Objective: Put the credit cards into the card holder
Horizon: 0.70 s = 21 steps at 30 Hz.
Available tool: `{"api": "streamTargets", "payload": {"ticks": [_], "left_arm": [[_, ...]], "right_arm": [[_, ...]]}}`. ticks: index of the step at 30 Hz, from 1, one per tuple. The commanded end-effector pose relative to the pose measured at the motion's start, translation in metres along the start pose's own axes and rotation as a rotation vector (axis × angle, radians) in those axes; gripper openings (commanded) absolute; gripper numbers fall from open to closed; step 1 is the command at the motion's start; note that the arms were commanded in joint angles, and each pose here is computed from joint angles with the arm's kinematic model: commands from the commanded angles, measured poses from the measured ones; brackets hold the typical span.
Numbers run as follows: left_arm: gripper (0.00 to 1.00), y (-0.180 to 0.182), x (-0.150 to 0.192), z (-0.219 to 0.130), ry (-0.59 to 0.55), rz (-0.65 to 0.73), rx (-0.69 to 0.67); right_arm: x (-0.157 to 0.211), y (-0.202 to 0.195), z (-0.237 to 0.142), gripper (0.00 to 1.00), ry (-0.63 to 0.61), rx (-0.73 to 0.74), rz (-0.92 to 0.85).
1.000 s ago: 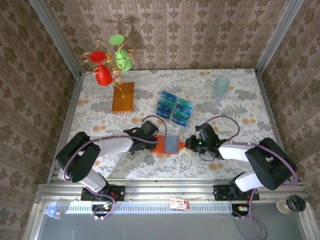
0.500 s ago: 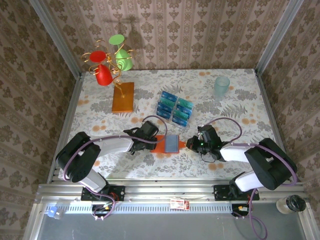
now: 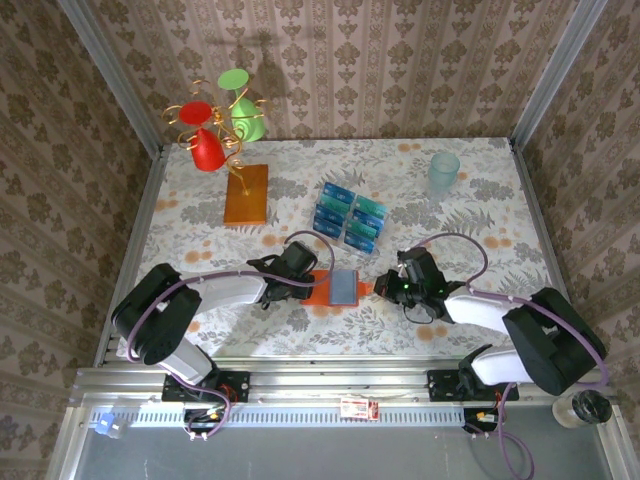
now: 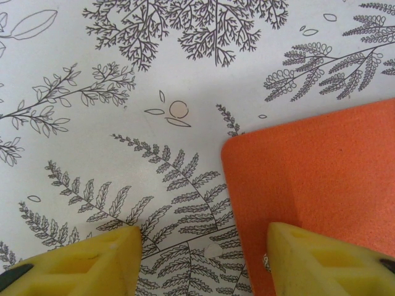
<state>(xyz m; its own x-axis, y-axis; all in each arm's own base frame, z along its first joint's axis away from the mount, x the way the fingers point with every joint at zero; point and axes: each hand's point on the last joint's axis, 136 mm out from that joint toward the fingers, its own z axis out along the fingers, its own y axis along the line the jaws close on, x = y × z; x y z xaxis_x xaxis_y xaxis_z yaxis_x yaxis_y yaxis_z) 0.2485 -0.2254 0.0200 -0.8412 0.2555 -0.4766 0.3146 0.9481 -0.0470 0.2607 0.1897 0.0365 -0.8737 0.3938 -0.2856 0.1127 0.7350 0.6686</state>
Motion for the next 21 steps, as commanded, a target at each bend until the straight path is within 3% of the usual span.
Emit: {"api": "streamTargets", "payload": {"ticks": [1, 11, 15, 21], "left_arm": [[0.57, 0.006, 0.014, 0.004, 0.042, 0.002, -0.033], [0.57, 0.005, 0.014, 0.005, 0.044, 0.004, -0.034], [0.57, 0.004, 0.013, 0.005, 0.046, 0.01, -0.036], [0.57, 0.003, 0.012, 0.004, 0.045, 0.009, -0.039]], "right_arm": [[-0.009, 0.012, -0.007, 0.0, -0.007, -0.009, -0.043], [-0.021, 0.034, -0.031, 0.08, -0.072, 0.014, -0.14], [-0.015, 0.054, -0.03, 0.12, -0.033, -0.061, -0.153], [0.003, 0.084, -0.01, 0.08, 0.065, -0.054, -0.221]]}}
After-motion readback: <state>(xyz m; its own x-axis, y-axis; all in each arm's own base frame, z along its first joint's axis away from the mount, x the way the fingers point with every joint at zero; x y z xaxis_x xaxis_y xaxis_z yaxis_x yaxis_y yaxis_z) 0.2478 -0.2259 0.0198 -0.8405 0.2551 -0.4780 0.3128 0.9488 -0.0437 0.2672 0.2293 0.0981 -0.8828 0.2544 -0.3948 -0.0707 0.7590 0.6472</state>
